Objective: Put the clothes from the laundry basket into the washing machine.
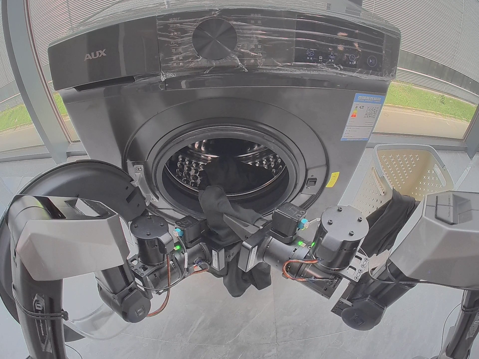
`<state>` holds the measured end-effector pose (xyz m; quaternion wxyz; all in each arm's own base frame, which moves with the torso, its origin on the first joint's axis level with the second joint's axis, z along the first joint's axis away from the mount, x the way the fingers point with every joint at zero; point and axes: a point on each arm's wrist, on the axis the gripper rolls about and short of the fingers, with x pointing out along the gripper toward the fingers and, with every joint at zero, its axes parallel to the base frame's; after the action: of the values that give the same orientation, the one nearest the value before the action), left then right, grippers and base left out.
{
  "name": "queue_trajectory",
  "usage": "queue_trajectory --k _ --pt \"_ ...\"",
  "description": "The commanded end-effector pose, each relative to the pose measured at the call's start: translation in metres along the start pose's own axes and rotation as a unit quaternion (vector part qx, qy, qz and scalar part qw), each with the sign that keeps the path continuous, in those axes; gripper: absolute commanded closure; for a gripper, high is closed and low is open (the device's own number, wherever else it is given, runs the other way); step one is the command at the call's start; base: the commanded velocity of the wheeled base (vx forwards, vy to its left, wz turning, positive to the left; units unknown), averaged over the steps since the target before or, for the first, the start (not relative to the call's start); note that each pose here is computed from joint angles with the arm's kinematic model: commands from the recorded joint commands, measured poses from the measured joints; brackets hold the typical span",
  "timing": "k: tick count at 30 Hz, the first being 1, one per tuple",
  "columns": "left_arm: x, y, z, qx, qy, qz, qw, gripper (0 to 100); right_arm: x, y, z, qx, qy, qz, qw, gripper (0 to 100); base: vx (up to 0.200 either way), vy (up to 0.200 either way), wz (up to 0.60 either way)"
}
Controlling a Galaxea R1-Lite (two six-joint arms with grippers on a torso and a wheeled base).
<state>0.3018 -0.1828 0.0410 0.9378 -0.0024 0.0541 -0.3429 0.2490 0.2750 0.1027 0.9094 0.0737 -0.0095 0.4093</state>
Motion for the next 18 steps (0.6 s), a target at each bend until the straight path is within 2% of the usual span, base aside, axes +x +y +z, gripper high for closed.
queue_trajectory --k 1,5,8,11,18 --pt "0.006 0.006 -0.004 -0.001 -0.002 0.018 0.9998 100 -0.002 -0.002 -0.002 0.000 0.004 -0.010 0.9999 100 0.000 0.000 0.00" --pt "0.001 0.012 0.008 0.000 -0.019 0.038 0.9991 100 -0.005 -0.008 -0.005 -0.002 0.011 -0.039 0.9992 100 0.000 0.000 0.00" --pt "-0.008 0.015 0.024 -0.001 -0.039 0.050 0.9980 100 -0.007 -0.009 -0.009 -0.001 0.019 -0.043 0.9989 100 0.000 0.000 0.00" --pt "-0.016 0.014 0.039 -0.008 -0.058 0.050 0.9970 100 -0.009 -0.009 -0.013 -0.001 0.028 -0.043 0.9987 100 0.000 0.000 0.00" --pt "-0.019 0.015 0.045 -0.008 -0.066 0.052 0.9964 100 -0.014 -0.003 -0.021 -0.002 0.047 -0.036 0.9982 100 0.000 0.000 0.00"
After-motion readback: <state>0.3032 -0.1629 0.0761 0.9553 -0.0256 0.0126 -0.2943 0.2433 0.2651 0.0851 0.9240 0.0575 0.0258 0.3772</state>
